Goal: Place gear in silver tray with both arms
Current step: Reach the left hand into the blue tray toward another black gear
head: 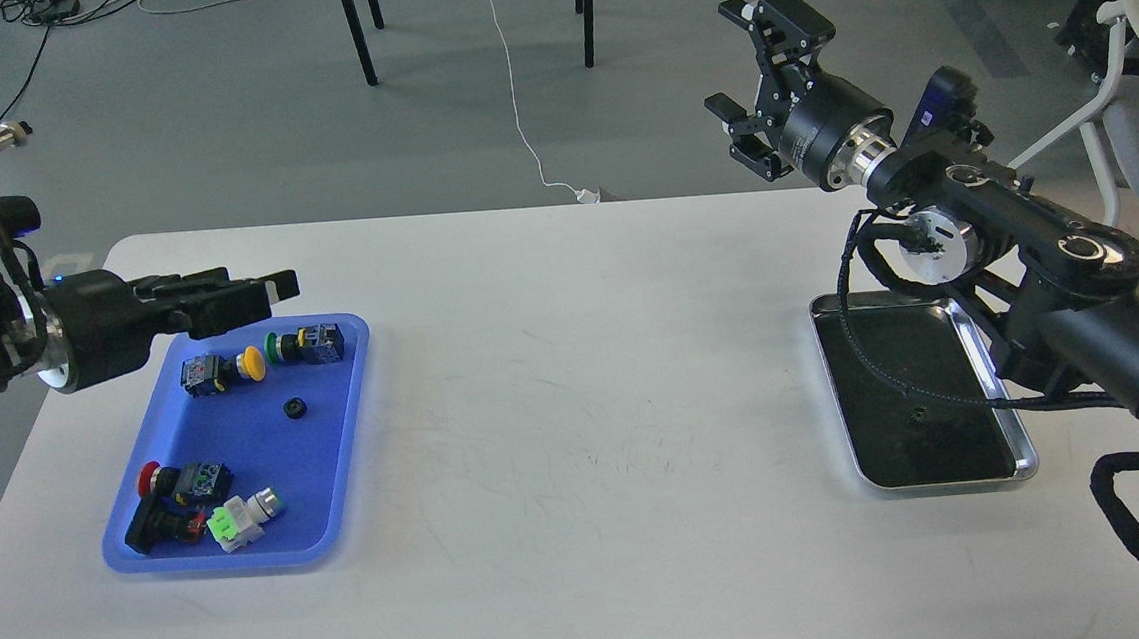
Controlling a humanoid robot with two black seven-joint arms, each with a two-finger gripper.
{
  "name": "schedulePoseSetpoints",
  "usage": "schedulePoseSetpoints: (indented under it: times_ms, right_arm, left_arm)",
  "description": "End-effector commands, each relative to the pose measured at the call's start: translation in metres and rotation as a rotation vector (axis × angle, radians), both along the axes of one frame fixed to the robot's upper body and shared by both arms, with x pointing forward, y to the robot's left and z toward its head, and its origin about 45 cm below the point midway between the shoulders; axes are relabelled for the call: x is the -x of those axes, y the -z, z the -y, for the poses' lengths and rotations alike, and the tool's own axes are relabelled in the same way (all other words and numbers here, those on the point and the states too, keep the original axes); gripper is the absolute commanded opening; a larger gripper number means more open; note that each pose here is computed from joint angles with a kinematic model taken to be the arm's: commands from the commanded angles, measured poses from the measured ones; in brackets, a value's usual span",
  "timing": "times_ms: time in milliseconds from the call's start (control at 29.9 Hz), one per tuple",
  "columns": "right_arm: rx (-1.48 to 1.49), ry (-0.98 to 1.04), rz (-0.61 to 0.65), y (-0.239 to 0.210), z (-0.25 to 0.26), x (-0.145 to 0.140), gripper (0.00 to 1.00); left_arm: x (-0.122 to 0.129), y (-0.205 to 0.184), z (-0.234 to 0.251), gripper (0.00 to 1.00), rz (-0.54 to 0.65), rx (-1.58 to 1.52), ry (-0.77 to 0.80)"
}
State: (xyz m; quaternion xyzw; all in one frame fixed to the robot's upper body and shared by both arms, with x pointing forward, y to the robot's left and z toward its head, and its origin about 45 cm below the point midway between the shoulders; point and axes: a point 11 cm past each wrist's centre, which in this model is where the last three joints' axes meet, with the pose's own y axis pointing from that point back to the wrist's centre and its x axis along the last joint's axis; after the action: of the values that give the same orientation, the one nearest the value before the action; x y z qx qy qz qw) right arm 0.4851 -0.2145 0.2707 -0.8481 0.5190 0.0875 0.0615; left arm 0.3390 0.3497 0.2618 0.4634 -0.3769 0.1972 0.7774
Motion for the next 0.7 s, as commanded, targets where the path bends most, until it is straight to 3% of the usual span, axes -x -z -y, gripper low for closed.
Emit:
schedulePoseSetpoints:
  times_ms: [0, 167, 268, 401, 669]
  right_arm:
    - [-0.263, 0.097, -0.047, -0.006, 0.02, -0.003, 0.99]
    - [-0.457, 0.175, -0.071, -0.005, 0.044, -0.002, 0.99]
    - [-0.472, 0.192, -0.081, 0.003, 0.052, 0.003, 0.99]
    - [-0.478, 0.188, -0.097, 0.012, 0.054, 0.013, 0.99]
    - [-0.478, 0.198, -0.099, 0.016, 0.06, 0.017, 0.99]
  left_arm:
    - [0.001, 0.018, 0.01, 0.98, 0.069, -0.166, 0.116]
    - [0.004, 0.047, 0.006, 0.97, 0.103, -0.306, 0.192]
    - [0.003, 0.067, 0.005, 0.88, 0.111, -0.38, 0.241]
    - [0.003, 0.086, 0.006, 0.84, 0.109, -0.397, 0.28]
    - [-0.008, 0.115, -0.005, 0.58, 0.056, -0.398, 0.219]
